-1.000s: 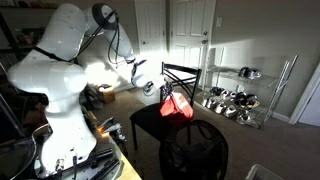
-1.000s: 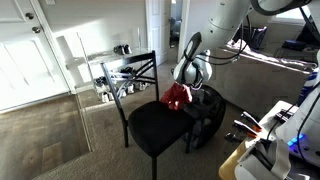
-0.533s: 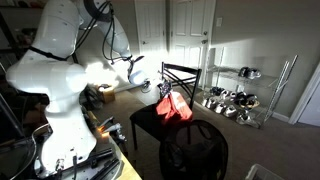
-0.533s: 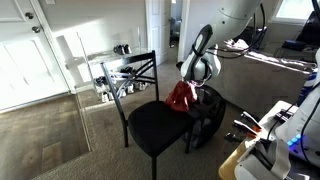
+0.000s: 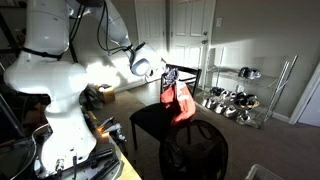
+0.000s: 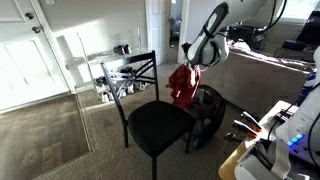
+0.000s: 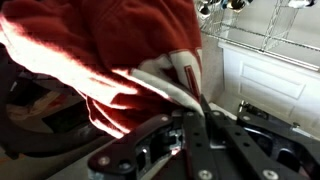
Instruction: Put the red shirt in the laundry basket
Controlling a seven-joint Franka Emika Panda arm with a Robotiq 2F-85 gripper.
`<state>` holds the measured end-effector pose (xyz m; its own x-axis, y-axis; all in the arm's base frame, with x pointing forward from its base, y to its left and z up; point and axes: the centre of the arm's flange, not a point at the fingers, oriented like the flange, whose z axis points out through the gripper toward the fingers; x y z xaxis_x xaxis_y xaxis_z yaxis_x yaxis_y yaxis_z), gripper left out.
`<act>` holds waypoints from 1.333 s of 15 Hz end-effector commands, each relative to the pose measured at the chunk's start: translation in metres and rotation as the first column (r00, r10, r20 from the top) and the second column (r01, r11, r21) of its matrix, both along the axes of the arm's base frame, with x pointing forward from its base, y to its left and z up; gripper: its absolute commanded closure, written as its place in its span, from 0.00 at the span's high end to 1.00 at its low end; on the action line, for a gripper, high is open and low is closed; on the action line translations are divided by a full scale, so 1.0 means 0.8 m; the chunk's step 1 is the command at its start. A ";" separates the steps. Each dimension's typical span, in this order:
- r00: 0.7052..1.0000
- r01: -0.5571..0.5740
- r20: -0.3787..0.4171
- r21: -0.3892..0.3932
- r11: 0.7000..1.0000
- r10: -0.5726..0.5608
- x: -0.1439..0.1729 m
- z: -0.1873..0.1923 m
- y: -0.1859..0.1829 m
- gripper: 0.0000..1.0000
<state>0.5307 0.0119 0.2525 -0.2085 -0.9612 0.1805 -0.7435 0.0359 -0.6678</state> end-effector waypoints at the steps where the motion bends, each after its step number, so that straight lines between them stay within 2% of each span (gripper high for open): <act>1: 0.998 0.059 0.028 0.047 0.997 -0.060 -0.074 -0.041 -0.059 0.01; 6: 0.990 0.118 0.069 0.064 0.991 -0.122 -0.100 -0.019 -0.101 0.01; 15: 0.986 0.132 0.092 0.096 0.987 -0.141 -0.105 0.019 -0.154 0.01; 20: 0.989 0.124 0.073 0.101 0.987 -0.132 -0.078 0.005 -0.158 0.01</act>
<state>0.4833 -0.1059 0.3154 -0.3519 -0.9297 0.1091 -0.6875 0.1775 -0.7042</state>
